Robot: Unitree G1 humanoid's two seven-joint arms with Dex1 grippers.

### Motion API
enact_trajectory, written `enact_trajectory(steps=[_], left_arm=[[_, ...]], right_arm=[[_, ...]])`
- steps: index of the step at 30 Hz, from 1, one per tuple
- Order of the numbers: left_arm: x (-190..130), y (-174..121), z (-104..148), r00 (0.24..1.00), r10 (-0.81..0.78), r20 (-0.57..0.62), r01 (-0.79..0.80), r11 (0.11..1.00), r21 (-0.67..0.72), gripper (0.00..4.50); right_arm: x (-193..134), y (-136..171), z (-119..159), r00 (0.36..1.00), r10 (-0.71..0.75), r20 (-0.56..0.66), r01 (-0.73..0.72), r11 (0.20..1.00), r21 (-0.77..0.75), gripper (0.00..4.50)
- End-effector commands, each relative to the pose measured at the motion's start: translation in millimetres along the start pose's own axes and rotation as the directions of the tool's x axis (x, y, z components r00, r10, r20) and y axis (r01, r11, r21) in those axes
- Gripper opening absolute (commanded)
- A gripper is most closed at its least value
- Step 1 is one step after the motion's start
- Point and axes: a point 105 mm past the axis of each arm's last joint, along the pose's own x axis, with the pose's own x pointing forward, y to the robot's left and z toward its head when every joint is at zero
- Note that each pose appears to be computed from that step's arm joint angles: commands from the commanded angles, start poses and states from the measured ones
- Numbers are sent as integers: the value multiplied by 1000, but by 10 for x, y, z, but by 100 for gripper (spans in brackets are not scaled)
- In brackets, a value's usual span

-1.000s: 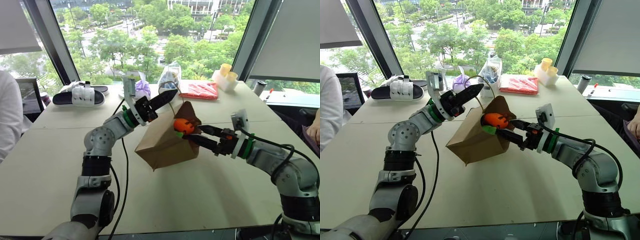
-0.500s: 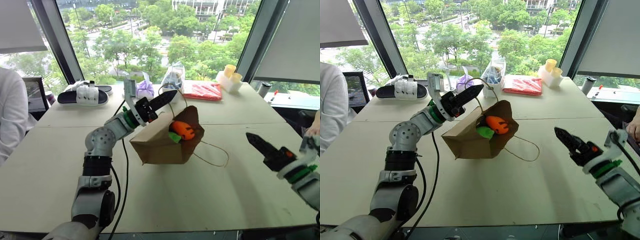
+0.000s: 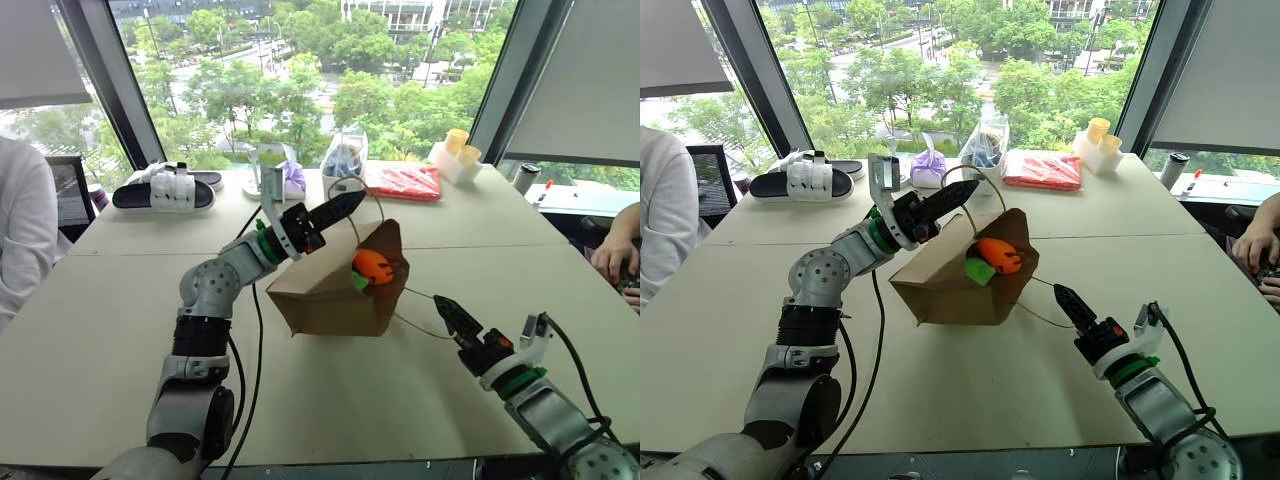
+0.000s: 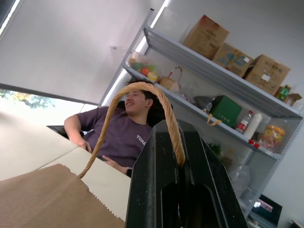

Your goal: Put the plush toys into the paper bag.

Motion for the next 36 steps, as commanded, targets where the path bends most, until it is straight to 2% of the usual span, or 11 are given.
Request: enact_trajectory(steps=[1,7,12,16,18,26,31,32,33,34,36], left_arm=[[27,-102,97,1000,-28,14,27,998,56,0],[-7,-119,69,1000,-24,-20,26,995,93,0],[12,-182,-8,995,-57,-83,69,985,158,0],[76,-294,217,994,-109,-19,110,986,128,0],[46,-240,229,996,-89,-12,90,989,115,0],[-172,142,27,997,70,-34,-66,993,101,0],[-246,222,-39,994,99,-48,-94,991,96,0],[-262,228,-51,994,100,-51,-95,991,94,27],[-274,238,-52,993,104,-51,-99,991,94,56],[-284,240,-48,993,103,-50,-98,991,89,84],[-294,230,-38,994,94,-46,-91,993,78,183]], right_arm=[[40,130,56,997,60,43,-60,998,12,323],[-22,204,118,994,91,55,-91,996,-5,6],[-103,466,344,974,209,92,-204,977,-63,2],[-193,1059,739,888,438,144,-413,894,-175,2],[-198,1223,797,864,489,124,-458,863,-212,2],[-75,1350,673,861,506,48,-482,842,-242,2],[-27,1184,450,892,451,-28,-445,867,-225,2],[-27,1132,398,900,433,-45,-432,873,-225,0],[-26,1086,374,907,418,-47,-417,882,-221,27],[-35,1058,363,910,412,-47,-412,885,-218,58],[-73,1053,346,904,423,-52,-424,880,-213,141]])
